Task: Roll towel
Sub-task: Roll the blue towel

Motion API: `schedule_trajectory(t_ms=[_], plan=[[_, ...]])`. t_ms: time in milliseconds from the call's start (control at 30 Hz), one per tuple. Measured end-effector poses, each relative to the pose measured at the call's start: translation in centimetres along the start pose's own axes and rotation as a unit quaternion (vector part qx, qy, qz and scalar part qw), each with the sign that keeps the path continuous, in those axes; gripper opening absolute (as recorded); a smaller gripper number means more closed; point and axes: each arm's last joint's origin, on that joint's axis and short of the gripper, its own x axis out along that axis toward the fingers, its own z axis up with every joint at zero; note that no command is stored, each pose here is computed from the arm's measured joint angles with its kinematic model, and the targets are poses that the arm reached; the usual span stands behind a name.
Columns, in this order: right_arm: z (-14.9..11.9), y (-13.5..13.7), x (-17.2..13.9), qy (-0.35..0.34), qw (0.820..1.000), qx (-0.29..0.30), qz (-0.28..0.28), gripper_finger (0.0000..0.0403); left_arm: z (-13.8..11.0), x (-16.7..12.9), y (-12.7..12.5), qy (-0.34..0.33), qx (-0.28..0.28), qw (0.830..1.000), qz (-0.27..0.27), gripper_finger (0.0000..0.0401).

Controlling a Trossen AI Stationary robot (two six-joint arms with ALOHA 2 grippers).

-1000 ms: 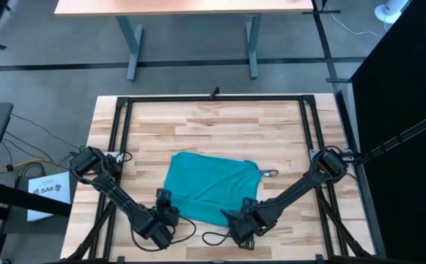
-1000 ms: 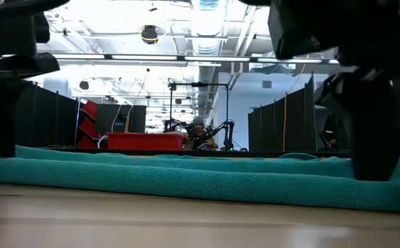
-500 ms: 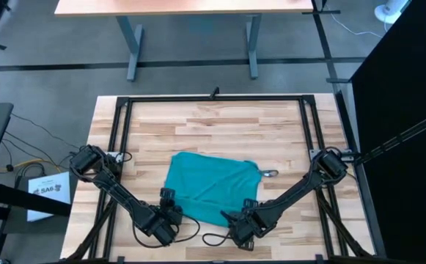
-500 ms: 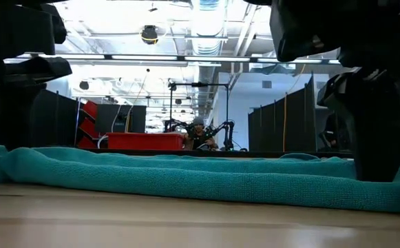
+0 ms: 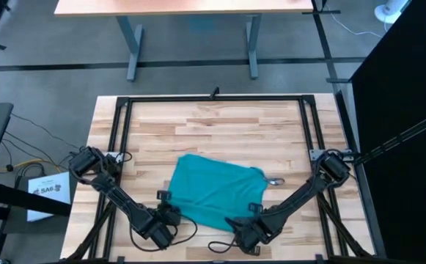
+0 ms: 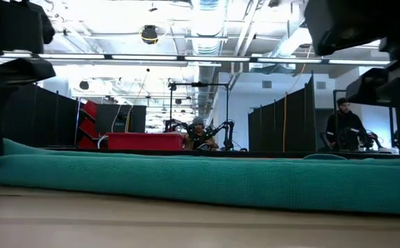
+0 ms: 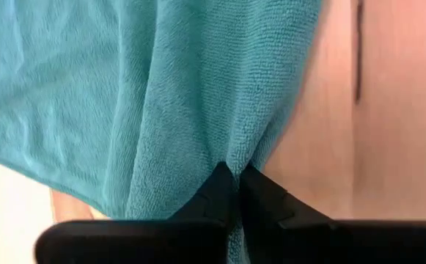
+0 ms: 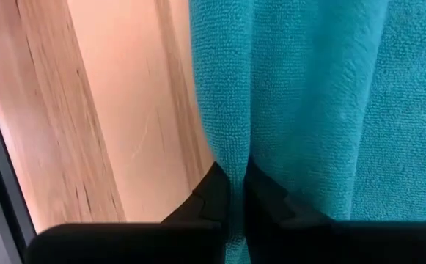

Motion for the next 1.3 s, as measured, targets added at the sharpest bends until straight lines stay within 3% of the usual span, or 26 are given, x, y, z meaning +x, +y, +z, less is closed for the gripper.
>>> schedule_trajectory(t_ms=[333,700,933,1100,1300], plan=[[0.4,1.2,-0.9,-0.006,1.0,0.003,0.023,0.0012,1.5,-3.1,0.6,0.001,-0.016,0.999,-0.039,0.0002],[0.7,1.3,-2.7,0.014,1.0,0.018,0.005,0.0012,2.8,-5.2,4.9,-0.004,-0.021,0.999,-0.034,0.0001],[0.9,-0.1,-3.6,0.042,0.998,0.03,-0.037,0.0012,3.5,-3.8,7.3,0.011,0.012,1.0,-0.02,0.0001],[1.4,-1.7,-5.8,0.034,0.997,0.037,-0.054,0.0012,3.2,-1.9,8.0,0.022,0.029,0.999,-0.04,0.0001],[1.6,-3.3,-4.0,0.066,0.997,0.034,-0.036,0.0012,3.1,-0.7,8.7,0.025,0.041,0.998,-0.038,0.0001]])
